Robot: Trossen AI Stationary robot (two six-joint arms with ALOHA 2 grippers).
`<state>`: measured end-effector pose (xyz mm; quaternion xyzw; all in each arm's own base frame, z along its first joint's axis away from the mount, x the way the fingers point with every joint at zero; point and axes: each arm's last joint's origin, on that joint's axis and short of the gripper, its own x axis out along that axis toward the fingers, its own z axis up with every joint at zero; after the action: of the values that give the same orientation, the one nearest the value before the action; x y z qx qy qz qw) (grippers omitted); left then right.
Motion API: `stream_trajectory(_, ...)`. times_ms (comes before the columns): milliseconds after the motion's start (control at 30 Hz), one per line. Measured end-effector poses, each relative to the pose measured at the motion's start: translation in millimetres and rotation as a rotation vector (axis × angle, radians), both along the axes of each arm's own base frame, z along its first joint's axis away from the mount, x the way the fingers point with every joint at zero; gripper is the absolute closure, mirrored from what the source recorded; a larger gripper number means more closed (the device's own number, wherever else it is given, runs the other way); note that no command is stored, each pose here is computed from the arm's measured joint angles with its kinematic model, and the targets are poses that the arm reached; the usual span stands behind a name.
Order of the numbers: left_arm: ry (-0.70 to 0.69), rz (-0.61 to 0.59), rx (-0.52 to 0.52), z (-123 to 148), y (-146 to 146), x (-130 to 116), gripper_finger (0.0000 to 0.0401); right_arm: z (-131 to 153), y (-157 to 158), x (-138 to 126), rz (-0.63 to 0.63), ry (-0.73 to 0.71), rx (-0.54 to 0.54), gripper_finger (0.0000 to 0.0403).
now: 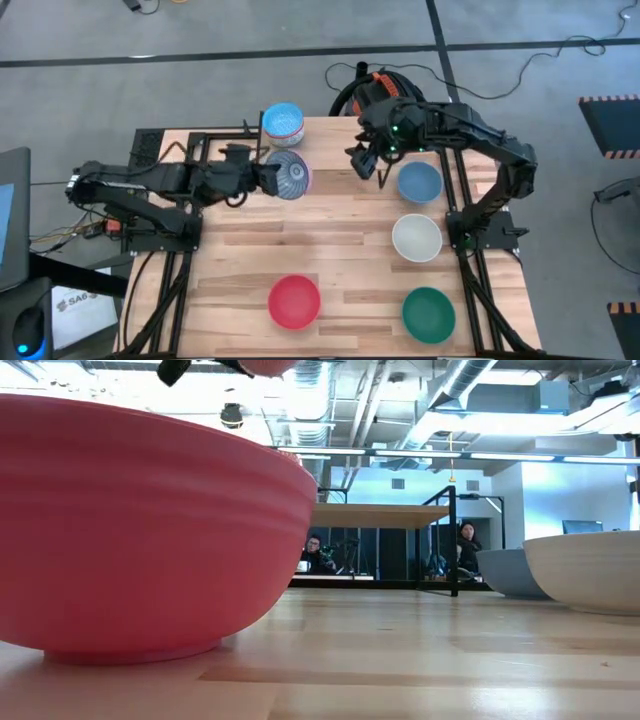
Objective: Place and stack bowls onto a shelf
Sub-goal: Stack the blue pattern bowl on top of the light blue pattern bowl on the shelf
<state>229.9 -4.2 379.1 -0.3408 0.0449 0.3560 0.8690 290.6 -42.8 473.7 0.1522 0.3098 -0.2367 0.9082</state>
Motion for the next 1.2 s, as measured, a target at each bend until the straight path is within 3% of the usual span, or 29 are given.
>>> stream_trajectory(233, 0.048, 0.052, 0.020, 42, 14, -7, 0.0398, -2, 1, -4, 0.043, 0.052, -0.031, 0.0154)
stream_trajectory(433, 0.138, 0.065, 0.017, 60, 32, -14, 0.0394, 0, -12, -9, 0.014, 0.056, -0.035, 0.0154)
stream_trajectory(633, 0.166, 0.055, 0.028, 75, 61, -18, 0.0398, -4, -21, -8, -0.002, 0.053, 0.044, 0.0154)
stream_trajectory(833, 0.133, 0.109, 0.077, 96, 98, -38, 0.0398, -8, -20, -12, -0.047, 0.093, 0.086, 0.0154)
stream_trajectory(1033, 0.212, 0.144, 0.027, 85, 154, -38, 0.0399, -9, -21, -11, -0.077, 0.083, 0.109, 0.0154)
stream_trajectory(1200, 0.290, 0.029, -0.085, 53, 193, -16, 0.0399, -12, -21, -10, -0.107, 0.094, 0.116, 0.0154)
